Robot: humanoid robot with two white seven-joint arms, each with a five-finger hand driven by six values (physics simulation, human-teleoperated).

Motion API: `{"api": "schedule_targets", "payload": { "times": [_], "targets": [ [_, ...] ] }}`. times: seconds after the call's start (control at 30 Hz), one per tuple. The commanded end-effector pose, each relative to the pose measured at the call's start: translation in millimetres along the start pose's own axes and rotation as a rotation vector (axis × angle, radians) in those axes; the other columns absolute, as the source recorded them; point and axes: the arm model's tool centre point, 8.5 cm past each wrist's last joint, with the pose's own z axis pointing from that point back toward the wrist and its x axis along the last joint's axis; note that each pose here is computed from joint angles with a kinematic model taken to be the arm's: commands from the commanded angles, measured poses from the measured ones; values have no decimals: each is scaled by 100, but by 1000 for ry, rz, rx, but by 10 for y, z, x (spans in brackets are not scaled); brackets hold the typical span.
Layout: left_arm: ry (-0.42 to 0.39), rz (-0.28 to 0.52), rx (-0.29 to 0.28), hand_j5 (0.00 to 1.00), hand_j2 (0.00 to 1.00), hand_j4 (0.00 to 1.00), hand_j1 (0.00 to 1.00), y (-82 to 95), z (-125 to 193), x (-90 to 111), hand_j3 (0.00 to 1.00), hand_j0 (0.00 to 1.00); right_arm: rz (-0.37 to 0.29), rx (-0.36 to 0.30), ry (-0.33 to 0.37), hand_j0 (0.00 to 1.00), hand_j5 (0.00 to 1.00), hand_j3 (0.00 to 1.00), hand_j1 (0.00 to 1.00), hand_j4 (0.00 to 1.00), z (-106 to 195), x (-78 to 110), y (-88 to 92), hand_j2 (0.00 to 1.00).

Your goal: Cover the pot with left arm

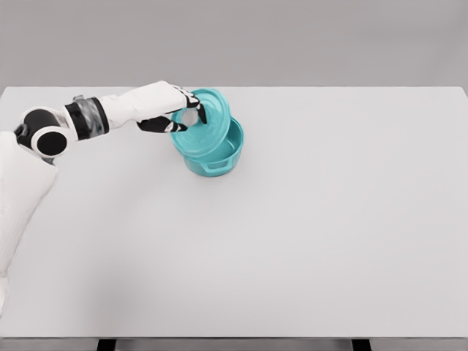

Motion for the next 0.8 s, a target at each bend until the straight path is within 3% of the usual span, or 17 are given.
{"api": "schedule_targets", "payload": {
  "times": [0.0, 0.33, 0.77],
  "targets": [
    [-3, 11, 6, 55, 55, 55, 55, -2, -16, 5, 55, 55, 0, 0, -1, 100, 100, 100, 100, 100, 0, 7, 2, 100],
    [0, 20, 0, 56, 56, 56, 56, -38, -45, -3, 56, 56, 0, 0, 1, 100, 100, 100, 100, 100, 0, -3, 1, 100],
    [-7, 23, 2, 65, 65, 65, 65, -45, -75, 17, 65, 65, 0, 0, 1, 100, 100, 100, 100, 100, 0, -3, 1, 100]
  ]
}}
